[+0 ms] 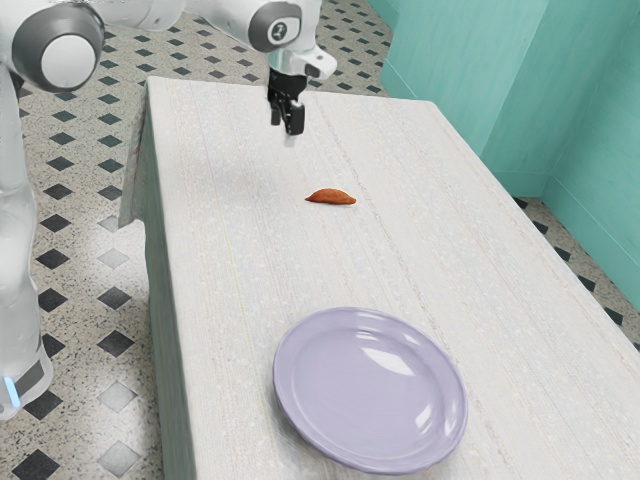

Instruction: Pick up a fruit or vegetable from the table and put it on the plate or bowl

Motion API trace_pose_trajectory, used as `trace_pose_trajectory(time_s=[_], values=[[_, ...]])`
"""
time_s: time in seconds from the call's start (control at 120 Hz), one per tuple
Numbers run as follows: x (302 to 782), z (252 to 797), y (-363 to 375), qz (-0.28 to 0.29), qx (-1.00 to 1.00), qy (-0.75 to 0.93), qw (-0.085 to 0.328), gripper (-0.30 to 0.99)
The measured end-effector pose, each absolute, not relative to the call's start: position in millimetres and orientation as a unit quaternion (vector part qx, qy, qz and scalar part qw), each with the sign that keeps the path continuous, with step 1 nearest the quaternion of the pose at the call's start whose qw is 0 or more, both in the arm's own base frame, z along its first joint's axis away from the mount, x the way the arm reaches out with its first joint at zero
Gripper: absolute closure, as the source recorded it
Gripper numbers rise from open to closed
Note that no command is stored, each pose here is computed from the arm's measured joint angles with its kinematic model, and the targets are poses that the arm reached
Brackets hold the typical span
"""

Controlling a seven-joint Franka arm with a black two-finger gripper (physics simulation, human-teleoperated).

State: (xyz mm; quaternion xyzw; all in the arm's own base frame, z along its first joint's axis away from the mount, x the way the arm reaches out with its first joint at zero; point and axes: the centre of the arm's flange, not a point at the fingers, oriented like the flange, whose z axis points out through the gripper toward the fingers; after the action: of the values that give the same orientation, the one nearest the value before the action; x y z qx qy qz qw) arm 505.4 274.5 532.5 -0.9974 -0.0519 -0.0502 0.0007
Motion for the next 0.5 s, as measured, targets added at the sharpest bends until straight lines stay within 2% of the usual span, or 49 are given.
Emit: trace_pose_trajectory(time_s=[0.117,0.217,0.5], values=[[558.7,540.2,264.0,-0.071,-0.997,-0.020,0.018,0.00],[593.8,523.7,228.4,-0.068,-0.997,0.028,0.006,0.00],[594.1,482.1,220.8,-0.033,-0.994,0.099,-0.037,0.00]])
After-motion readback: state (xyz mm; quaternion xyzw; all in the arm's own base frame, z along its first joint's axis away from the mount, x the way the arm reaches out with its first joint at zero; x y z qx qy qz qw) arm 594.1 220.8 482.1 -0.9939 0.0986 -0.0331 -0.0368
